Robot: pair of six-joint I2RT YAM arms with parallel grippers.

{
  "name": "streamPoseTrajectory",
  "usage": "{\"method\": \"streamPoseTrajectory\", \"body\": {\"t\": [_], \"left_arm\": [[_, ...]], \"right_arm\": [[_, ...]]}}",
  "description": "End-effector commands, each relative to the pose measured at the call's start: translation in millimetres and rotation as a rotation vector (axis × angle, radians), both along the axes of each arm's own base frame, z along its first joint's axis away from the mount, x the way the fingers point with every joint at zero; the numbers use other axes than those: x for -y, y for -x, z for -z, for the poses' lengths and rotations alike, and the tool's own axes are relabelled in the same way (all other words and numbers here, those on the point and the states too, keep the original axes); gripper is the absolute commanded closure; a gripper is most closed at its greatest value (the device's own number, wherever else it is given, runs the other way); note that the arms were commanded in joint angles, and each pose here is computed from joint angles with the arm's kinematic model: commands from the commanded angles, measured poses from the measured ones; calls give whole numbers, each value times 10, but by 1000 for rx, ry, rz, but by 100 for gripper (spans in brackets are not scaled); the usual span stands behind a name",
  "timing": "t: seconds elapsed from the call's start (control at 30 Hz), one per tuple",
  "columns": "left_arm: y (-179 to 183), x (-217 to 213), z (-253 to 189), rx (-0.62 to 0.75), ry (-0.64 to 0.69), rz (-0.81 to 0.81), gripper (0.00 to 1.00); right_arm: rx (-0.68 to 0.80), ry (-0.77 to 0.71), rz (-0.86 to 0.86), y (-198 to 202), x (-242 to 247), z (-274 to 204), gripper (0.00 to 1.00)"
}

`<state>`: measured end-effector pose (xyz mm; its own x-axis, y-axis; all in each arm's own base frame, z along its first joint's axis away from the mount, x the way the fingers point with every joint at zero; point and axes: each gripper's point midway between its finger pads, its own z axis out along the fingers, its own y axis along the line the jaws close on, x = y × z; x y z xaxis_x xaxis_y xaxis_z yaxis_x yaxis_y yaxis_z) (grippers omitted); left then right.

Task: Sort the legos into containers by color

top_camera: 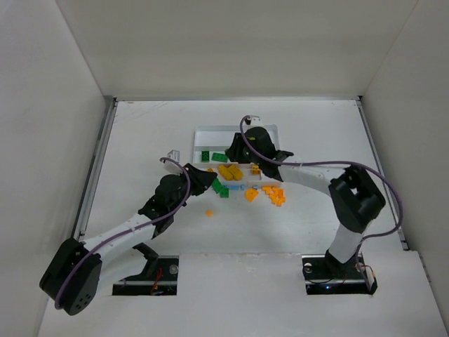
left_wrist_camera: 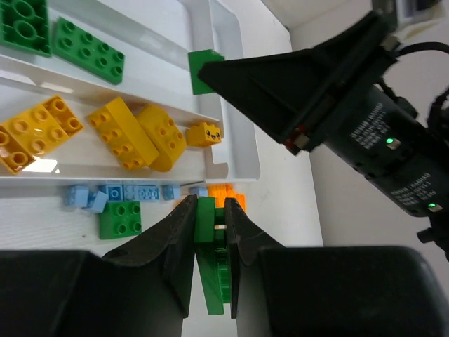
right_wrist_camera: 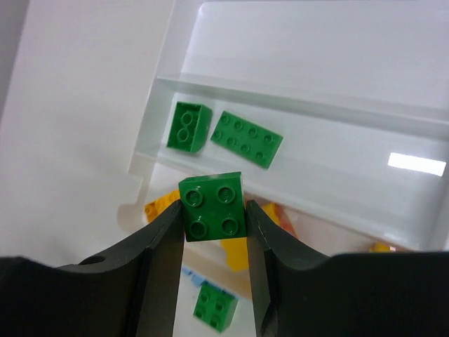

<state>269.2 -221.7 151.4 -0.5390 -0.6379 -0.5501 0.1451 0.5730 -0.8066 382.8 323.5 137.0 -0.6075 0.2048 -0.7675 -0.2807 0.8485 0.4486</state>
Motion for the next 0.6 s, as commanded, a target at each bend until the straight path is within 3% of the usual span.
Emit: {"method": "streamPoseTrajectory", "body": {"t": [0.0, 0.1, 0.43, 0.57], "left_arm": [[-51, -139, -67, 32, -1, -35, 88], [-133, -222, -113, 40, 1, -66, 87], [-370, -245, -176, 49, -19, -113, 87], [-493, -228, -241, 64, -37, -138, 87]], "right_arm": [[-19, 105, 14, -189, -22, 173, 68], [-41, 128, 15, -283, -91, 257, 64], [15, 72, 16, -360, -161, -4, 32], [53, 48, 37, -234, 54, -179, 32]]}}
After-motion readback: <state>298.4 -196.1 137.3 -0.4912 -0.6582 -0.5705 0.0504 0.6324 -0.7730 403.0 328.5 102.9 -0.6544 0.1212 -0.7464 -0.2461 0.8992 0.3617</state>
